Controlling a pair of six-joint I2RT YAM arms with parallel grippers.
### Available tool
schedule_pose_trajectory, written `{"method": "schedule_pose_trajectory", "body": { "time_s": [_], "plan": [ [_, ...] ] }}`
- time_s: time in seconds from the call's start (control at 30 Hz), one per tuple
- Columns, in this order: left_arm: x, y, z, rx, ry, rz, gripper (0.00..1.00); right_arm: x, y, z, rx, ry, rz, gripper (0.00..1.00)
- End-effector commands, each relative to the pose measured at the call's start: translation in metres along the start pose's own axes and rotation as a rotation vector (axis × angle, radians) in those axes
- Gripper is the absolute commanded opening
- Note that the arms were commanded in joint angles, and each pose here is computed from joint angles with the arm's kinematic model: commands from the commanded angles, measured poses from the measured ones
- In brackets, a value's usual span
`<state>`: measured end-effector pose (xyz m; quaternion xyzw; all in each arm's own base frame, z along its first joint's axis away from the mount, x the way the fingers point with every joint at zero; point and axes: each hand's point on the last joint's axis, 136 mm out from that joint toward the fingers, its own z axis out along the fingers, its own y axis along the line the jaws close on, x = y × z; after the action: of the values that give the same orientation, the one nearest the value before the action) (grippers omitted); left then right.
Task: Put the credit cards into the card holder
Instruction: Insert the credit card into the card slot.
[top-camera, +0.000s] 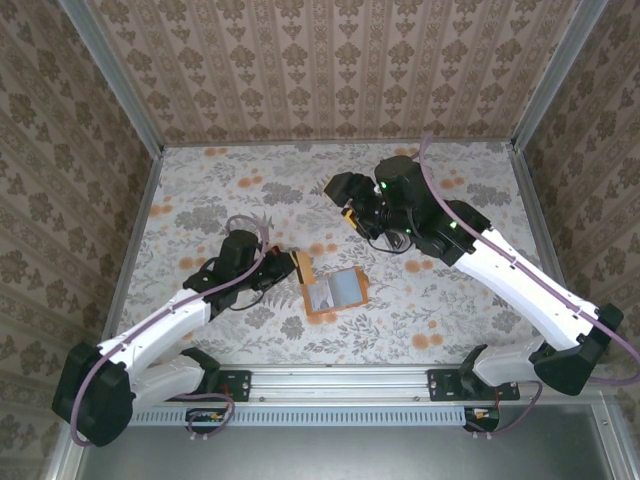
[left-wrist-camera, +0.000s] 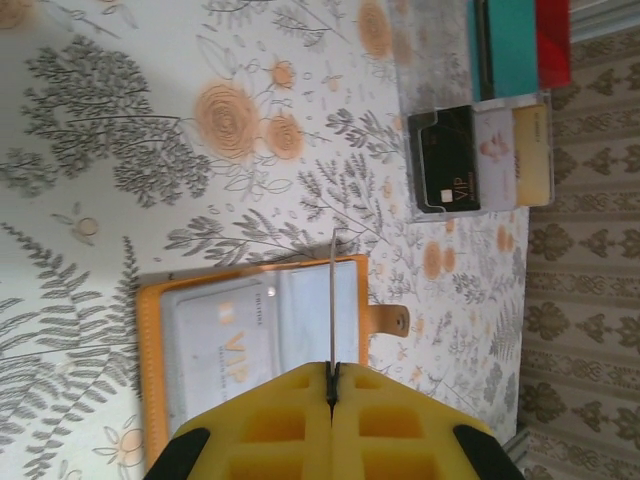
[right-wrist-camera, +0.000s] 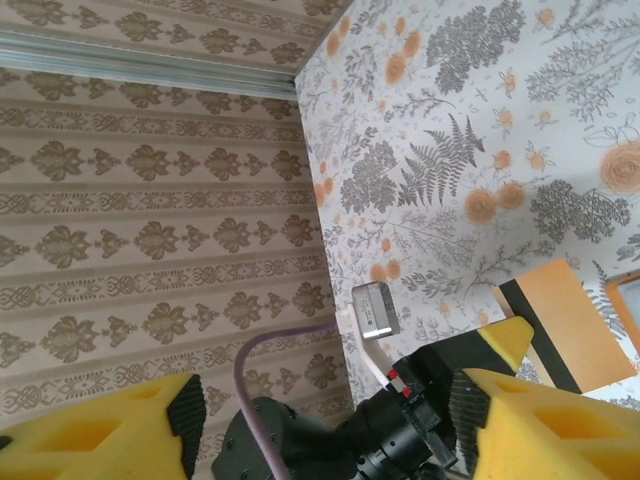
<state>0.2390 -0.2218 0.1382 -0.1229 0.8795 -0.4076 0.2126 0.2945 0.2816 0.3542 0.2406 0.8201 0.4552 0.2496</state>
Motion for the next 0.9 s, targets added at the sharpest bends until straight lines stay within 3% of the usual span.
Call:
{"method": "schedule_pose_trajectory", "body": {
  "time_s": [0.0, 0.23, 0.6, 0.73, 0.87],
  "plan": [
    [-0.005, 0.006, -0.003, -0.035, -0.022, 0.014, 0.0, -0.001, -0.015, 0.005, 0.061, 0.001, -0.001, 0.7],
    [-0.002, 0.008, -0.004, -0.04, -0.003, 0.027, 0.0, 0.015, -0.03, 0.025, 0.089, 0.076, -0.005, 0.69],
    [0.023, 0.021, -0.004, -0.047, 0.035, 0.03, 0.0, 0.016, -0.04, 0.015, 0.103, 0.078, -0.037, 0.7],
    [0.032, 0.019, -0.003, -0.043, 0.038, 0.057, 0.0, 0.018, -0.057, 0.016, 0.12, 0.078, -0.143, 0.7],
    [0.038, 0.017, 0.003, -0.025, 0.043, 0.067, 0.0, 0.021, -0.099, 0.025, 0.191, 0.114, -0.279, 0.69]
  ]
}}
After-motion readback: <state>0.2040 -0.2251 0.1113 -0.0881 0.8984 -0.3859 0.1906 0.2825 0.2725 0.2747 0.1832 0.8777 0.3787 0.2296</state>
